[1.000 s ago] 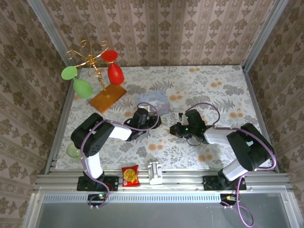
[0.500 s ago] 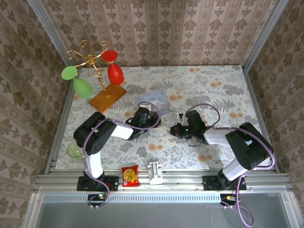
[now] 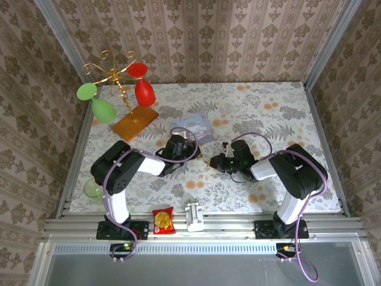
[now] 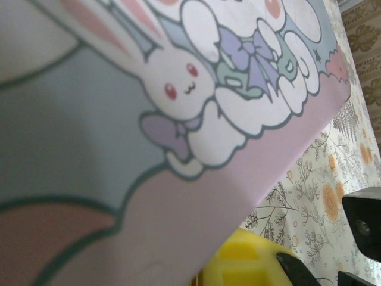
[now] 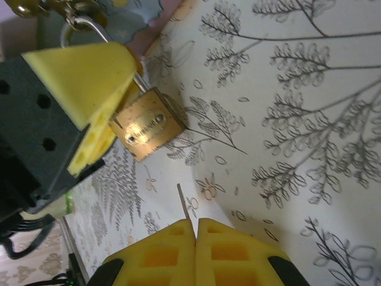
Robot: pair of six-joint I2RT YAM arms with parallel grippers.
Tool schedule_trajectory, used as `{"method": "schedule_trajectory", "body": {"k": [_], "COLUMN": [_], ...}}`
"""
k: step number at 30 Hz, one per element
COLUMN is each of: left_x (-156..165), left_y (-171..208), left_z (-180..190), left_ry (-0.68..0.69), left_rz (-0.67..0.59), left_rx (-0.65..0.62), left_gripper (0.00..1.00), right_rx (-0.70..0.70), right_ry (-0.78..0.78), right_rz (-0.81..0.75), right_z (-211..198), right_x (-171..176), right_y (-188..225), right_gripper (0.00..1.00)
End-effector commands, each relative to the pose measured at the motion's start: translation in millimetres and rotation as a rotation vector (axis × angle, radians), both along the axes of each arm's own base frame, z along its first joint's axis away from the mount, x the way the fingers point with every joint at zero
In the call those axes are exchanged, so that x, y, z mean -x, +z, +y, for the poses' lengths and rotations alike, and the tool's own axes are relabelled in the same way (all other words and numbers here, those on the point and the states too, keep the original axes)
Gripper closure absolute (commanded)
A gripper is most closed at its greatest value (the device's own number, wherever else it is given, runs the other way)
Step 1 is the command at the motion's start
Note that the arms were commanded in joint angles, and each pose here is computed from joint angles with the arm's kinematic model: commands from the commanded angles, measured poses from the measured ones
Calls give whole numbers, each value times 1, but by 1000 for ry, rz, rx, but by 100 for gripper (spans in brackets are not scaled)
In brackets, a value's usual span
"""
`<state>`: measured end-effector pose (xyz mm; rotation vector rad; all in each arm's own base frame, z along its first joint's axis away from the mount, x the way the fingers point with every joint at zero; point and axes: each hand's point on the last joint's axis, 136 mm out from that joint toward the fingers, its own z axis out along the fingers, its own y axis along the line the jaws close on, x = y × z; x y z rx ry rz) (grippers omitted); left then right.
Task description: Unlock the padlock with the key
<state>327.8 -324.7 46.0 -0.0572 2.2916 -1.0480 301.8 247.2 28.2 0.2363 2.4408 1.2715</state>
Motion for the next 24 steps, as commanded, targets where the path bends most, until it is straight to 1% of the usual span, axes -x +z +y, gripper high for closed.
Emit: {"method": "schedule_trajectory", "body": {"k": [1,5,7,9,16,21,24], "left_x": [-7,-9,-9,-10,-11,-11,-12], "left_y": [27,45,47,48,51,54,56], "left_z": [6,9,8,9,7,4,4], "left_ry": [69,97,96,115,146,149,156], "left_rz": [-28,-59,-56,-53,-27,-33,-39], "left_rx": [98,148,165,197,328,342,359], "left_gripper": [100,100,100,100,100,100,100], "right_rx": [-109,-179,-239,-292,-328,-360,-377], "right_ry": [-13,-56,-68,-75,-33,-12,-11], "right_rz": [-23,36,78,76,61,59,44], "right_z": [5,0,-1,-1,4,8,9], "right_x": [-3,-7,-9,-10,-5,-5,-7], "right_y": [14,10,6,8,11,16,26], "right_gripper": [100,100,100,100,100,100,100]}}
